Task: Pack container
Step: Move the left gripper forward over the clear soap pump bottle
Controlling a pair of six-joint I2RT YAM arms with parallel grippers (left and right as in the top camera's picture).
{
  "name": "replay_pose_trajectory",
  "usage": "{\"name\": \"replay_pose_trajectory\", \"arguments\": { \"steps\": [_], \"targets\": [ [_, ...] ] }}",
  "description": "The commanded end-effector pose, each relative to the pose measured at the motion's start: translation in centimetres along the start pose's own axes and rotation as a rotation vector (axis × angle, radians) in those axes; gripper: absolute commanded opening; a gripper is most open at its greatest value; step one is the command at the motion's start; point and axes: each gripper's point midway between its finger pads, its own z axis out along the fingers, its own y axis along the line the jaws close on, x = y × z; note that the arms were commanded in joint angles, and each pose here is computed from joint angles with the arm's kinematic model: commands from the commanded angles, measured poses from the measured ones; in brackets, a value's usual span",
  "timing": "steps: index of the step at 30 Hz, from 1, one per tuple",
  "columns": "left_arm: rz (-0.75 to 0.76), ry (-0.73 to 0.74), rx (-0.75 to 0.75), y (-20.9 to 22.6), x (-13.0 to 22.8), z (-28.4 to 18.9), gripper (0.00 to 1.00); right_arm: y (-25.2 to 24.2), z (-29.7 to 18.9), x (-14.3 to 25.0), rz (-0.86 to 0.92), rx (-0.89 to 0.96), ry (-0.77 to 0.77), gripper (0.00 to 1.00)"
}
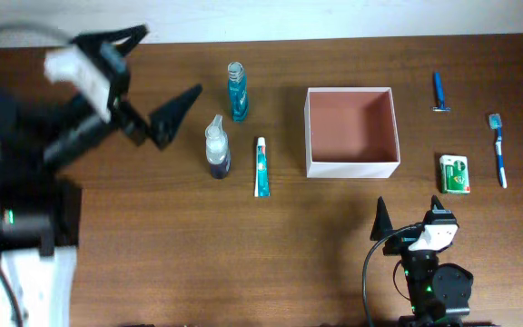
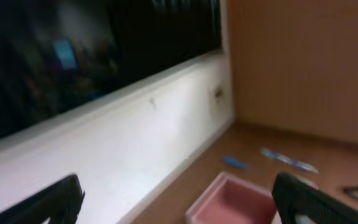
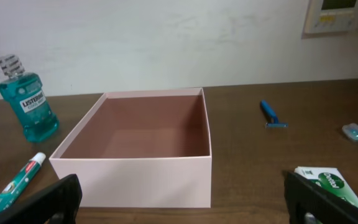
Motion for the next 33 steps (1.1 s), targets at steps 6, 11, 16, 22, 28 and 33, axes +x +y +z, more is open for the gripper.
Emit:
{"name": "replay_pose_trajectory", "arguments": {
  "steps": [6,11,16,22,28,33],
  "targets": [
    [-0.058,0.427,-0.07,0.1,6.1,6.3,0.99,0.2,0.0,0.2,-0.009,-0.01,0.005,0.99],
    [-0.092,0.525,-0.039,-1.2,9.3,8.1,0.99,0.2,0.0,0.2,-0.009,-0.01,0.005,0.99],
    [-0.162,0.79,-0.311,1.2,15.4,7.1,0.99,0.2,0.0,0.2,-0.009,-0.01,0.005,0.99],
    [-0.241,0.885,-0.245,-0.4,18.7,7.8,0.99,0.2,0.0,0.2,-0.009,-0.01,0.005,0.99],
    [-0.291,0.939,-0.231,-0.4,21.5,9.0,0.99,0.2,0.0,0.2,-0.009,-0.01,0.005,0.99],
    [-0.385,1.073,-0.232,-0.9,26.2,9.1,0.99,0.2,0.0,0.2,-0.009,-0.01,0.005,0.99]
  ]
}}
